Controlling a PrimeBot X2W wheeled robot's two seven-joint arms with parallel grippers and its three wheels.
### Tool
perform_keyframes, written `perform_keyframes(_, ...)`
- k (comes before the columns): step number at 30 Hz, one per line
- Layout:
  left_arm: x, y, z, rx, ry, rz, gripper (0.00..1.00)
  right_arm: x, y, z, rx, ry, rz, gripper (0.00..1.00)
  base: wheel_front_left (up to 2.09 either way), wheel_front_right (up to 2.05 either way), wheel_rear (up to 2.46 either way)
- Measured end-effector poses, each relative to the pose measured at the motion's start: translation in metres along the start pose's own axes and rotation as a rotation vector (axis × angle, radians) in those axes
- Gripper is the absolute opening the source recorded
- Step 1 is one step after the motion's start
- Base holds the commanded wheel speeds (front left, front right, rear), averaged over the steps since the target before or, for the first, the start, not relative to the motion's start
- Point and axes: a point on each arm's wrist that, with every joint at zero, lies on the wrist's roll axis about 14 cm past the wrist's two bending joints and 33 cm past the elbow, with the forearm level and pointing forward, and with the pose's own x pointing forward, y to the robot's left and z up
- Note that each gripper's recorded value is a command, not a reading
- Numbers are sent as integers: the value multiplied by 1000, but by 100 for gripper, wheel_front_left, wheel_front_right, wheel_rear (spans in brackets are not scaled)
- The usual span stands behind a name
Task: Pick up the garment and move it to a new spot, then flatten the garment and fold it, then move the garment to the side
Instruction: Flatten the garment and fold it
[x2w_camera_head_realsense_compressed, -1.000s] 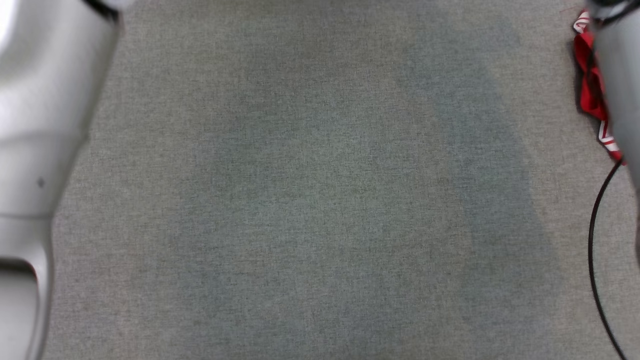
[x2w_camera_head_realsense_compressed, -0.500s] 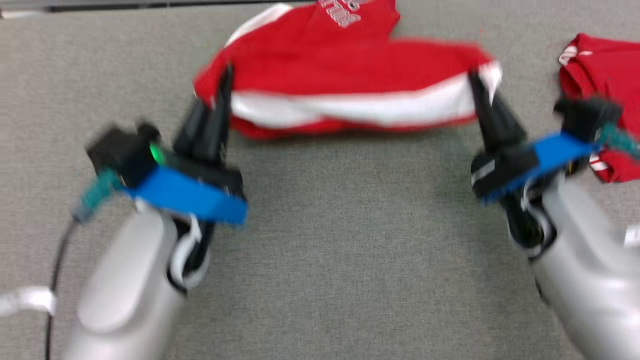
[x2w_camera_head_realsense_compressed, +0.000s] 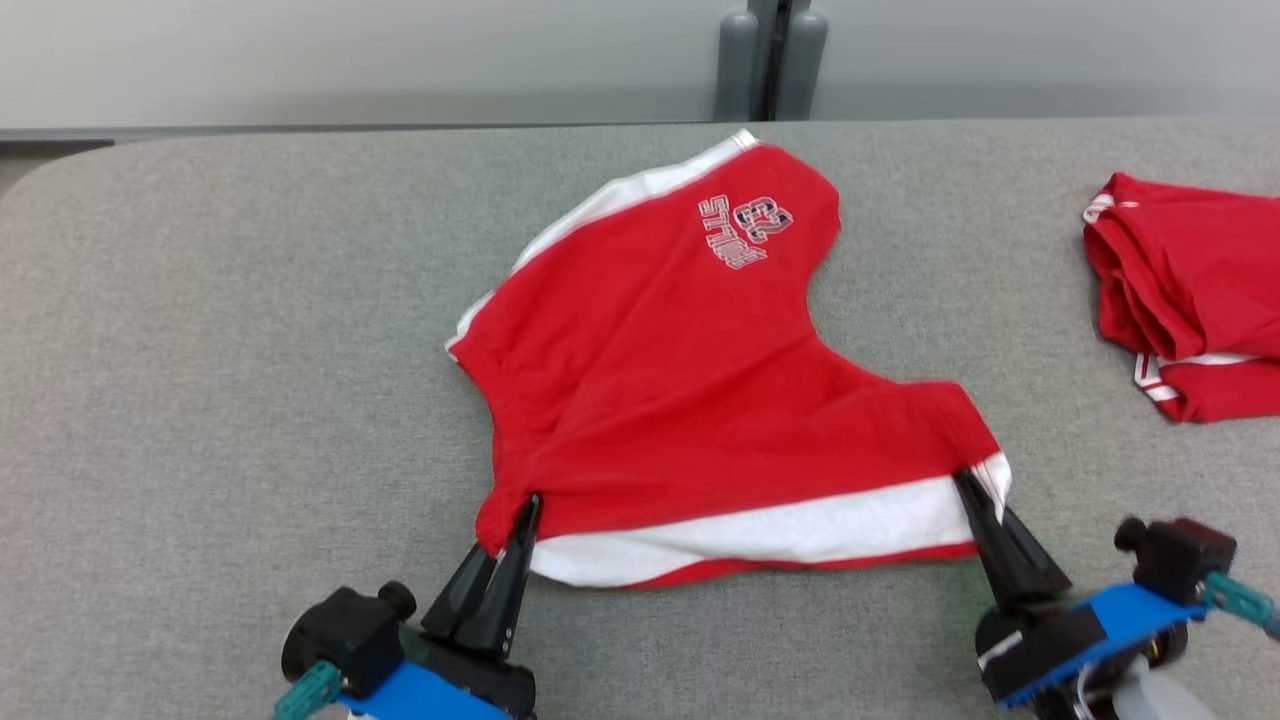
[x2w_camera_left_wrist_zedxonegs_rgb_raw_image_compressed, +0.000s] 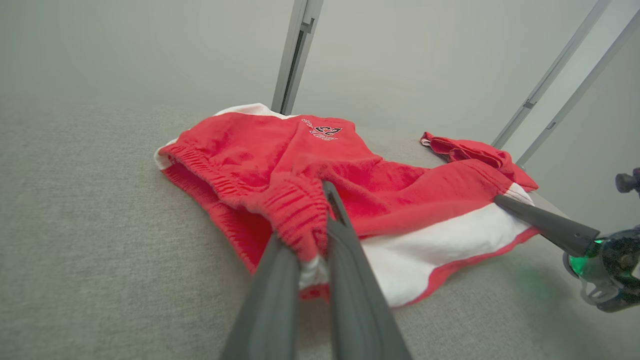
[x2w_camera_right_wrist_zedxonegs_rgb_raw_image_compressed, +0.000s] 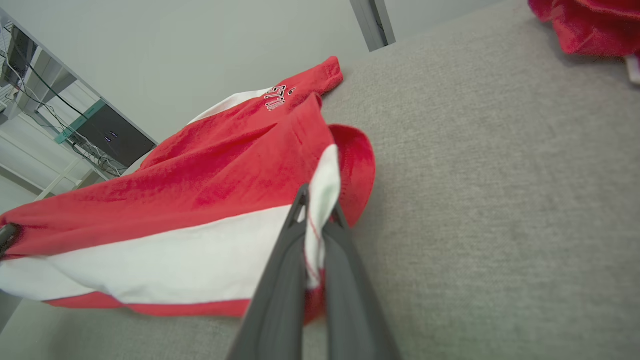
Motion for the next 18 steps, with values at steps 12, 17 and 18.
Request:
perform_keyframes(12,-13,-14,-4,-24,-1,-7,0,-24,6,10,27,-39,-26,0,0,0,0)
perform_keyframes(17,-2,-16,6,-21,-31,-20,0,-12,9,31,26,-85,-18,0,0,0,0)
perform_keyframes(18,0,-17,8,-22,-37,-23,0,-7,10,35,25,-89,-14,0,0,0,0)
